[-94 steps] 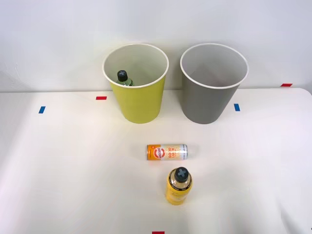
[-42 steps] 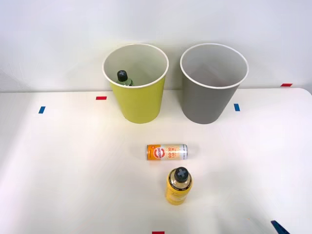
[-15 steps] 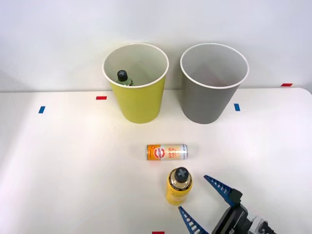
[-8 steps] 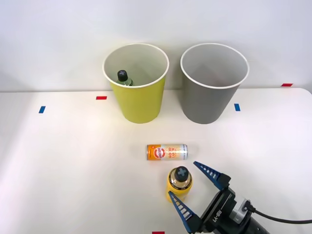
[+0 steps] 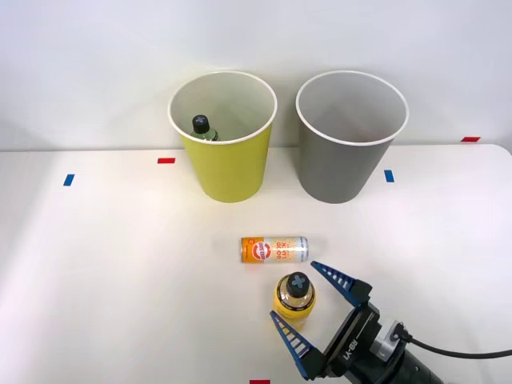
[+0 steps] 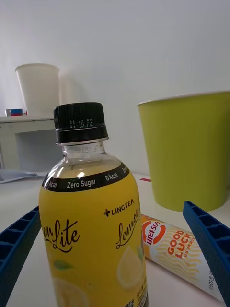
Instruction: Put cans in the gray bin, plastic bottles in the light green bin
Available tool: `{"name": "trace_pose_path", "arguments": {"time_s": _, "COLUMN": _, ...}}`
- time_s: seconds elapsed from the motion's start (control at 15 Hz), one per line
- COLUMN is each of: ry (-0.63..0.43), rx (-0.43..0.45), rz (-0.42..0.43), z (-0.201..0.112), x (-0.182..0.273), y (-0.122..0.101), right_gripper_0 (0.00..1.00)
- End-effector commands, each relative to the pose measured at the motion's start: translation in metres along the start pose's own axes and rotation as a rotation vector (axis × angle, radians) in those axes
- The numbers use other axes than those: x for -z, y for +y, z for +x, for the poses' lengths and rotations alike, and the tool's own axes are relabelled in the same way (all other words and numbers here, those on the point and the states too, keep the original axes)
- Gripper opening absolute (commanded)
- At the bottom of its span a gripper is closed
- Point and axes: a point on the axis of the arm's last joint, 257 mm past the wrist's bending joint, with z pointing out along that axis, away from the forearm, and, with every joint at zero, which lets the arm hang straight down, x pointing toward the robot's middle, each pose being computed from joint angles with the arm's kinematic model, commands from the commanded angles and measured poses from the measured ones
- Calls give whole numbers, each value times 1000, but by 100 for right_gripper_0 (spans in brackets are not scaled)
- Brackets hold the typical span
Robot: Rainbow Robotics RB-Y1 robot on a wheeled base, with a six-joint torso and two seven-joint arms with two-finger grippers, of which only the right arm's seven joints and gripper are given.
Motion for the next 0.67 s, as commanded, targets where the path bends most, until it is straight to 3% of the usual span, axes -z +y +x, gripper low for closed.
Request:
{"name": "trace_pose_path", "arguments": {"time_s": 0.07, "ry": 12, "rx": 27, "rz": -13, "z": 3, "x": -2, "y": 2, "right_gripper_0": 100}}
{"name": "trace_pose_path", "arguments": {"time_s": 0.6, "ry": 60, "rx": 61, "rz": -38, "z": 2, "x": -19, "y": 10, "right_gripper_0": 100}}
{"name": "trace_pose_path", "arguments": {"time_s": 0.67, "ry": 60, "rx": 65, "rz": -38, "z": 1, "x": -19, "y": 10, "right_gripper_0": 78}}
